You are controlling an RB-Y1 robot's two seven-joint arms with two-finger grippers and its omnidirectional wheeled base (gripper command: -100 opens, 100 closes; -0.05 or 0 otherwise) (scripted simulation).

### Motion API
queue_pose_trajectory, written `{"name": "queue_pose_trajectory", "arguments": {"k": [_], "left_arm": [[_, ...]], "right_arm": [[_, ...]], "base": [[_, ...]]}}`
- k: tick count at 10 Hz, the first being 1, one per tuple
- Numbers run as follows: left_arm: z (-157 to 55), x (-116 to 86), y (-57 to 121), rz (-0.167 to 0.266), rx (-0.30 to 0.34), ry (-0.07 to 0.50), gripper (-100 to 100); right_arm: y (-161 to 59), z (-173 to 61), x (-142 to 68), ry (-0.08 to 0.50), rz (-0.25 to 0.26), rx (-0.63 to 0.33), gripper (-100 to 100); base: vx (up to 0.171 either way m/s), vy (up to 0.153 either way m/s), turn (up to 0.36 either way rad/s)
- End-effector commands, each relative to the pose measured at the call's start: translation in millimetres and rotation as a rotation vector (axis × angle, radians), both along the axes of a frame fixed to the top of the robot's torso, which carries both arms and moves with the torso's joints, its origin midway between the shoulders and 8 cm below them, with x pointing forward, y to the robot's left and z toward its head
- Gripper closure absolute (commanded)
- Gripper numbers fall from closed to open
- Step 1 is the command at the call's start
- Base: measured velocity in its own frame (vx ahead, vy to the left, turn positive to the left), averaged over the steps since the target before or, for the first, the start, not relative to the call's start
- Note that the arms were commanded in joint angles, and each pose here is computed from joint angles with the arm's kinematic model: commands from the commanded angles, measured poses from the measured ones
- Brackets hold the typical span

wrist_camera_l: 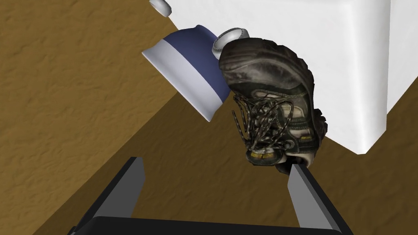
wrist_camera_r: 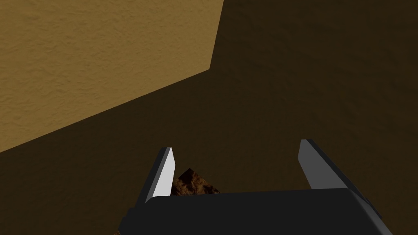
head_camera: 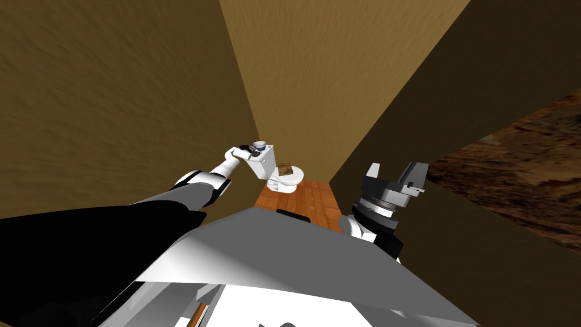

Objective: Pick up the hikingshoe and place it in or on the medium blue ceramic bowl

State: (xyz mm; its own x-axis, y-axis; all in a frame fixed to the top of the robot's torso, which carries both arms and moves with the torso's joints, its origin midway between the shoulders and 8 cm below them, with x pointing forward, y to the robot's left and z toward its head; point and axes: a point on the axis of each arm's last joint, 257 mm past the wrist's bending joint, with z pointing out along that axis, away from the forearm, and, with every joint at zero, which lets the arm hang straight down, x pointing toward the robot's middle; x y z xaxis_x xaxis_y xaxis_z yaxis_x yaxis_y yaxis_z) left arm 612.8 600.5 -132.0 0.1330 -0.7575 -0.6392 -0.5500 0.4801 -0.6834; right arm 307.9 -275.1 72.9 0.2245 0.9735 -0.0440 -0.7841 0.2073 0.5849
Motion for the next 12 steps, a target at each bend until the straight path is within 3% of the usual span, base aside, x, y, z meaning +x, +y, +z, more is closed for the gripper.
{"name": "queue_pose_trajectory", "arguments": {"k": [1,2,3,4,5,6,8,9,11,12], "left_arm": [[-6.0,-10.3,18.1,0.047,-0.018,0.03,-100],[0.2,-15.6,35.4,0.097,-0.039,0.044,-100],[-5.9,-19.6,40.5,0.11,-0.044,0.055,-100],[3.3,-23.4,52.9,0.15,-0.065,0.061,-100],[-6.1,-30.1,60.5,0.17,-0.072,0.078,-100],[6.1,-31.6,68.2,0.199,-0.092,0.074,-100],[-6.6,-41.2,77.9,0.227,-0.102,0.098,-100],[3.0,-44.2,85.4,0.256,-0.124,0.096,-100],[-7.4,-52.5,92.8,0.279,-0.133,0.115,-100],[-4.7,-60.5,102.9,0.318,-0.159,0.123,-100]], "right_arm": [[0.0,0.0,0.0,0.0,0.0,0.0,0],[0.0,0.0,0.0,0.0,0.0,0.0,0],[0.0,0.0,0.0,0.0,0.0,0.0,0],[0.0,0.0,0.0,0.0,0.0,0.0,0],[0.0,0.0,0.0,0.0,0.0,0.0,0],[0.0,0.0,0.0,0.0,0.0,0.0,0],[0.0,0.0,0.0,0.0,0.0,0.0,0],[0.0,0.0,0.0,0.0,0.0,0.0,0],[0.0,0.0,0.0,0.0,0.0,0.0,0],[0.0,0.0,0.0,0.0,0.0,0.0,0]], "base": [[0.036,-0.011,-0.046],[0.046,-0.004,-0.075],[0.037,0.001,-0.036],[0.044,-0.001,-0.068],[0.041,0.0,-0.043],[0.042,-0.005,-0.067],[0.026,0.0,-0.02],[0.034,-0.007,-0.069],[0.025,0.003,-0.018],[0.026,0.008,-0.062]]}}
